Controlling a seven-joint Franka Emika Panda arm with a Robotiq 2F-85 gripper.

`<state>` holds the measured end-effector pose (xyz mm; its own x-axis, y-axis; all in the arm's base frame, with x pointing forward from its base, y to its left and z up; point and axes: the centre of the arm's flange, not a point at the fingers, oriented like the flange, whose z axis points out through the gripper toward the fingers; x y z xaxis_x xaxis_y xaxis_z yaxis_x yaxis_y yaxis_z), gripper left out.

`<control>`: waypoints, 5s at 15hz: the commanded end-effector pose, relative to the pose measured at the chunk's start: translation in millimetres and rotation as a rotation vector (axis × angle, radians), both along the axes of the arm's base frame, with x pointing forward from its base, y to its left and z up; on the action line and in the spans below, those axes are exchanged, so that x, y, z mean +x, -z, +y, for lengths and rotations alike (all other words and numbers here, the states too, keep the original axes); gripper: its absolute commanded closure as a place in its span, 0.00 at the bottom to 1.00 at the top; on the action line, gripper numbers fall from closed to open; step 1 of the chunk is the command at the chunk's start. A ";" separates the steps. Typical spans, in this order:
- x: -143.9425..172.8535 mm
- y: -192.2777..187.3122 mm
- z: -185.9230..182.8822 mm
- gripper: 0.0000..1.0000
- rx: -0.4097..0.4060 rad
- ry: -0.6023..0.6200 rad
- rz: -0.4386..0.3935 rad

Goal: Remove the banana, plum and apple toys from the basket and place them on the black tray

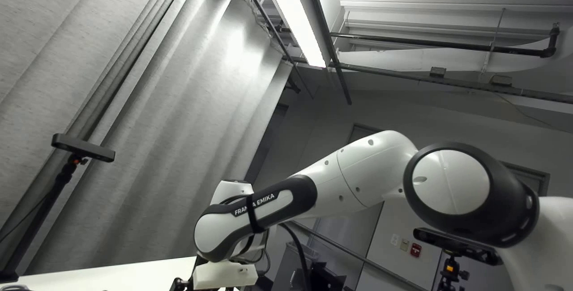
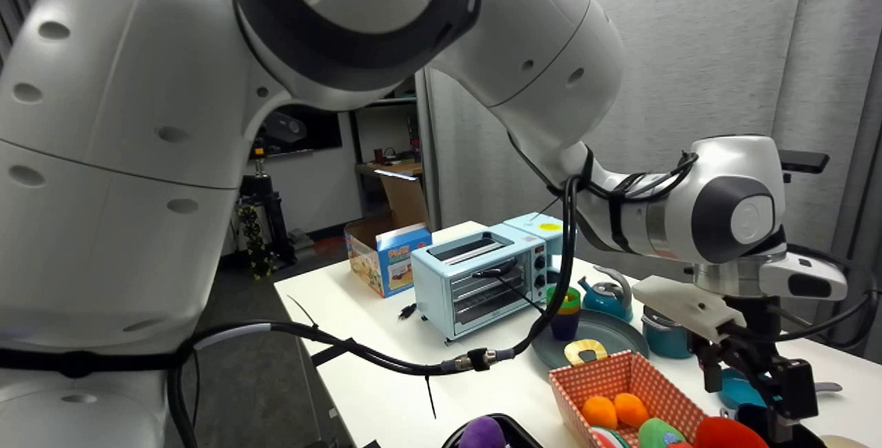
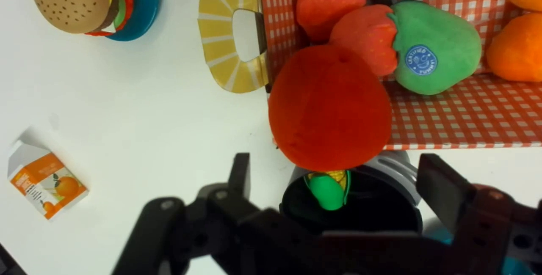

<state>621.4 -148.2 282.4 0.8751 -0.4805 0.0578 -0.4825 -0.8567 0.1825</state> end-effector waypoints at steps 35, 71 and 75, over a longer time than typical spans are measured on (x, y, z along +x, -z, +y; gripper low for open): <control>-123.9 -24.8 158.9 0.94 0.074 -0.286 0.059; -162.2 -21.3 161.6 0.00 0.027 -0.355 0.096; -166.2 -53.6 165.6 0.00 -0.015 -0.376 -0.032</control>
